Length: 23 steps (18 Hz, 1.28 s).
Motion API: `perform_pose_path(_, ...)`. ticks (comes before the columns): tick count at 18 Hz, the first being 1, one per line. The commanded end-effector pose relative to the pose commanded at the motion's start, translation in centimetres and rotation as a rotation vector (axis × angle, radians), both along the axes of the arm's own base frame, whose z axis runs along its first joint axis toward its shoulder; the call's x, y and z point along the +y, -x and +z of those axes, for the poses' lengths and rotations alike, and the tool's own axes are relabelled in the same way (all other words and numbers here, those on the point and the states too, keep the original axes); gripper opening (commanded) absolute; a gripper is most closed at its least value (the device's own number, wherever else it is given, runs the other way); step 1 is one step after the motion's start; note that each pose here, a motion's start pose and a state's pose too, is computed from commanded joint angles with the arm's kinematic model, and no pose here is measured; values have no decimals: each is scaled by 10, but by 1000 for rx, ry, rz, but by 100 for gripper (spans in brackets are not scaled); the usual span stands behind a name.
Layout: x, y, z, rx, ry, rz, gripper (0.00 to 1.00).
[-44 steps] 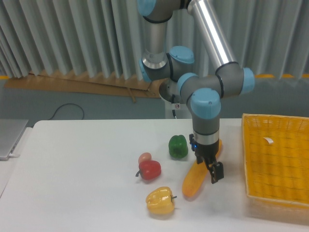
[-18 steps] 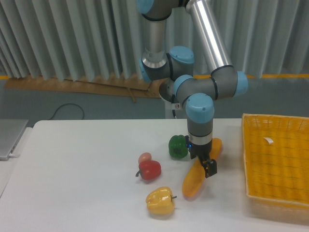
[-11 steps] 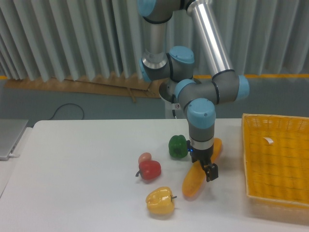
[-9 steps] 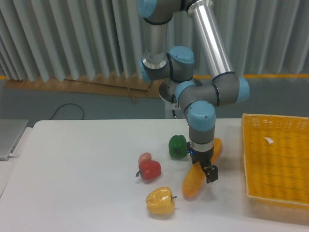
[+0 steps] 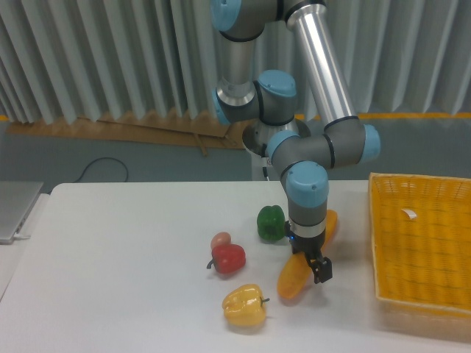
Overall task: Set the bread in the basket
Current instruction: 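Lower the gripper onto the bread loaf and close on it, then lift the bread loaf up off the table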
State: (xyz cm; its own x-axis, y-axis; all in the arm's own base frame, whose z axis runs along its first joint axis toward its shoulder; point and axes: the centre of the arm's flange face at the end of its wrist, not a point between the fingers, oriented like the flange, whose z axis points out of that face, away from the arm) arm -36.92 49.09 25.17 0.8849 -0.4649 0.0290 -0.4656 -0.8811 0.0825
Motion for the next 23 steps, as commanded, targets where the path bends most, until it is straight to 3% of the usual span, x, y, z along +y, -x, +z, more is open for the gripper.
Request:
perform_pose_path(7, 3, -7, -4, 24, 35, -10, 100)
perform_pose_path(8, 4, -6, -2, 25, 34, -11, 96)
perform_pose_path(10, 4, -6, -2, 25, 34, -10, 71)
perform_pose_path(12, 4, -6, -2, 25, 32, -11, 57)
perform_pose_path(14, 4, -6, -1, 25, 32, -11, 52)
perform_pose_path(15, 3, -7, -2, 23, 34, -10, 43)
perform_pose_path(17, 3, -7, -1, 23, 34, -10, 39)
perform_pose_path(18, 3, -7, -1, 23, 34, -10, 30)
perform_pose_path(23, 3, -5, 4, 28, 25, -6, 30)
